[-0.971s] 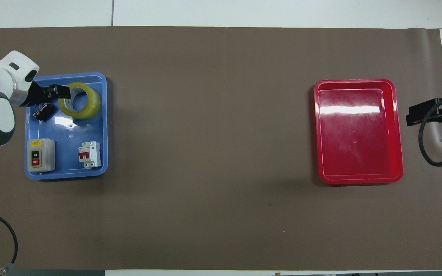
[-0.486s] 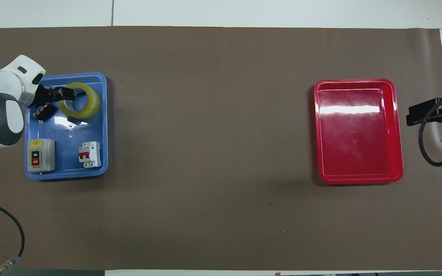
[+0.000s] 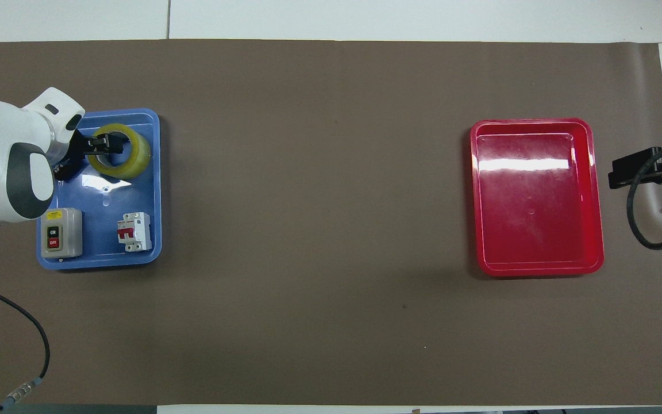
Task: Place and move tape with both arms
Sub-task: 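Reach the left gripper down onto the yellow tape roll and grasp it, then carry the tape with the left gripper to the table center and release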
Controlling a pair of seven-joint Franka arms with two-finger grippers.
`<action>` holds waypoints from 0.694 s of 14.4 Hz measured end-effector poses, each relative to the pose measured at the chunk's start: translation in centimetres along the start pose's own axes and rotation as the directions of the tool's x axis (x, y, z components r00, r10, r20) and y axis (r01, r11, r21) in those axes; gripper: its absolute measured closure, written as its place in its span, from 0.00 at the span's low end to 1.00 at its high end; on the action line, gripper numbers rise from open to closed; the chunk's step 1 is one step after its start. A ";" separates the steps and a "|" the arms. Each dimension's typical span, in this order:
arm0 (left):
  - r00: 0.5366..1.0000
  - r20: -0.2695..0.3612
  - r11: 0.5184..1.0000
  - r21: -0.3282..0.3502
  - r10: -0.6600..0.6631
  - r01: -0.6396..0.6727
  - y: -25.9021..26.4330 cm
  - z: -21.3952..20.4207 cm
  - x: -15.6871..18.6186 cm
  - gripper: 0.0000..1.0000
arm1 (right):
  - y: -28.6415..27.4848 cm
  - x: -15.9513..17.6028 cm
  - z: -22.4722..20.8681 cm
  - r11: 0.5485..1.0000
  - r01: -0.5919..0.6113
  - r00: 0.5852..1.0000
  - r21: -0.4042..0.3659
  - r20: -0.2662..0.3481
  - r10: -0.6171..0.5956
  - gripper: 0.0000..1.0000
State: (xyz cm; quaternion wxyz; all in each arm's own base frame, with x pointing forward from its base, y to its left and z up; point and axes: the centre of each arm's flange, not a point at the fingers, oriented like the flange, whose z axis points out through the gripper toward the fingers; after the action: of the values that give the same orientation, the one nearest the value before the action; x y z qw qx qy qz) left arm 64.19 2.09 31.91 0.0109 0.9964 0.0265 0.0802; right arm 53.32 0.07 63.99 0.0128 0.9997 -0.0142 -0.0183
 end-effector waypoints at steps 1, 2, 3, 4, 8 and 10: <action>1.000 0.004 1.000 0.000 0.000 0.000 0.0 0.2 -0.2 0.32 | 0.0 0.0 0.0 1.000 0.000 1.000 0.000 0.000 0.000 0.00; 1.000 0.008 1.000 0.000 -0.001 0.001 0.0 0.3 -0.3 0.48 | 0.0 0.0 0.0 1.000 0.000 1.000 0.000 0.000 0.000 0.00; 1.000 0.009 1.000 0.001 -0.002 0.002 -0.2 0.4 -0.3 0.58 | 0.0 0.0 0.0 1.000 0.000 1.000 0.000 0.000 0.000 0.00; 1.000 0.007 1.000 0.003 -0.005 0.005 -0.4 0.3 -0.3 0.69 | 0.0 0.0 0.0 1.000 0.000 1.000 0.000 0.000 0.000 0.00; 1.000 -0.005 1.000 0.003 -0.007 0.007 -0.5 -2.3 0.0 0.79 | 0.0 0.0 0.0 1.000 0.000 1.000 0.000 0.000 0.000 0.00; 1.000 0.019 1.000 0.000 -0.002 0.002 -0.2 -5.7 0.2 0.79 | 0.0 0.0 0.0 1.000 0.000 1.000 0.000 0.000 0.000 0.00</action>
State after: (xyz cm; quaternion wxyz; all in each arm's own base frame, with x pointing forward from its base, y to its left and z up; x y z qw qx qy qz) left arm 63.46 2.40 37.57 0.0113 0.9971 0.0274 0.0705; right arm 53.32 0.07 63.99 0.0128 0.9997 -0.0142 -0.0183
